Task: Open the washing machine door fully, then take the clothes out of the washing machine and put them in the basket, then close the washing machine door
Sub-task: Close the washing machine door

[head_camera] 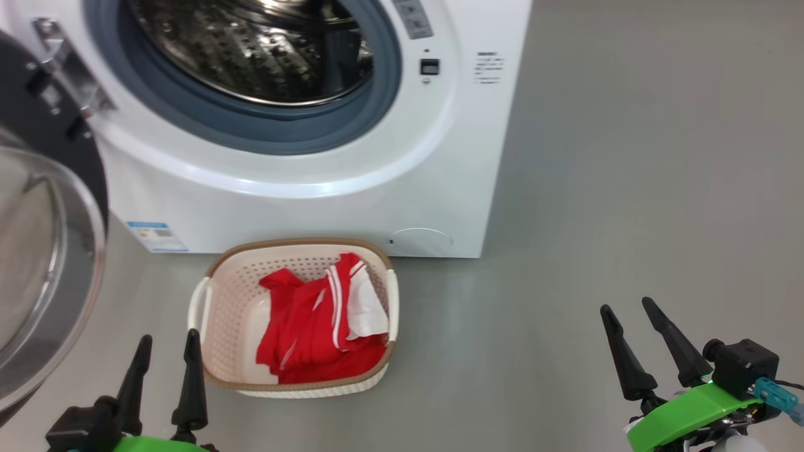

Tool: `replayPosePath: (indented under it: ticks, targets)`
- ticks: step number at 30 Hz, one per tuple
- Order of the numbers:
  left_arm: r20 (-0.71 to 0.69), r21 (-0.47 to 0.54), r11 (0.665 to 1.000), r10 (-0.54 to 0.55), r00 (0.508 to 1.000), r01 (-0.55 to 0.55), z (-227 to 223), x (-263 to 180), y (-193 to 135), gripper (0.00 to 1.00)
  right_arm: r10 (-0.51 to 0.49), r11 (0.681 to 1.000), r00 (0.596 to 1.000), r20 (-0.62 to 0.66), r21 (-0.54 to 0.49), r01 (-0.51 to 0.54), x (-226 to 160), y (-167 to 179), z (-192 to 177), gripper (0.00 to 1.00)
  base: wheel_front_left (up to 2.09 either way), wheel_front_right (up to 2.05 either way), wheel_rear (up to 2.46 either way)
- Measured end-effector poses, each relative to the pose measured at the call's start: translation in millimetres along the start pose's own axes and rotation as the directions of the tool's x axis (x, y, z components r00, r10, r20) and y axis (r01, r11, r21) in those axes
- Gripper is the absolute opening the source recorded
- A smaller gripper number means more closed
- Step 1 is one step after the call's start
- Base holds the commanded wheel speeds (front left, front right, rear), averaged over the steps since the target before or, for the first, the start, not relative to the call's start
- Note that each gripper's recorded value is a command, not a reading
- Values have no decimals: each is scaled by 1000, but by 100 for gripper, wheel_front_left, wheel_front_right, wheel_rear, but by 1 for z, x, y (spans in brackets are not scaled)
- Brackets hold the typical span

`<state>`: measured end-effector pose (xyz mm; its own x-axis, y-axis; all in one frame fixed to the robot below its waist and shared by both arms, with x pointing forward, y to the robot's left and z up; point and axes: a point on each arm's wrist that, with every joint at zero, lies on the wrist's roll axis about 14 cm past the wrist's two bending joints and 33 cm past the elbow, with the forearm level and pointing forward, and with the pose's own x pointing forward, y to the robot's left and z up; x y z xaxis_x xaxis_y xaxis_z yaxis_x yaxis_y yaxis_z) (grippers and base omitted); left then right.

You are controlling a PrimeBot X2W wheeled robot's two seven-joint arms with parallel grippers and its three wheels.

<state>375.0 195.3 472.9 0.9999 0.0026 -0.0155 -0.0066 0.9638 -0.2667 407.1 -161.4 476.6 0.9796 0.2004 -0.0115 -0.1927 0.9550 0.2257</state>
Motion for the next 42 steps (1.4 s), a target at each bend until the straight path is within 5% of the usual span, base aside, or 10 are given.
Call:
replayPosePath:
  ticks: [9, 32, 42]
  targets:
    - [31, -13, 991, 136, 990, -136, 10, -25, 37, 100, 154, 988, 987, -49, -11, -155, 22, 45, -16, 100, 0, 0, 0]
    - [62, -93, 863, 503, 862, -497, 17, -142, 118, 100, 573, 819, 811, -117, 34, -573, 63, 203, -46, 100, 0, 0, 0]
    - [82, -105, 837, 546, 834, -538, 23, -155, 123, 100, 619, 784, 775, -125, 48, -619, 67, 224, -49, 100, 0, 0, 0]
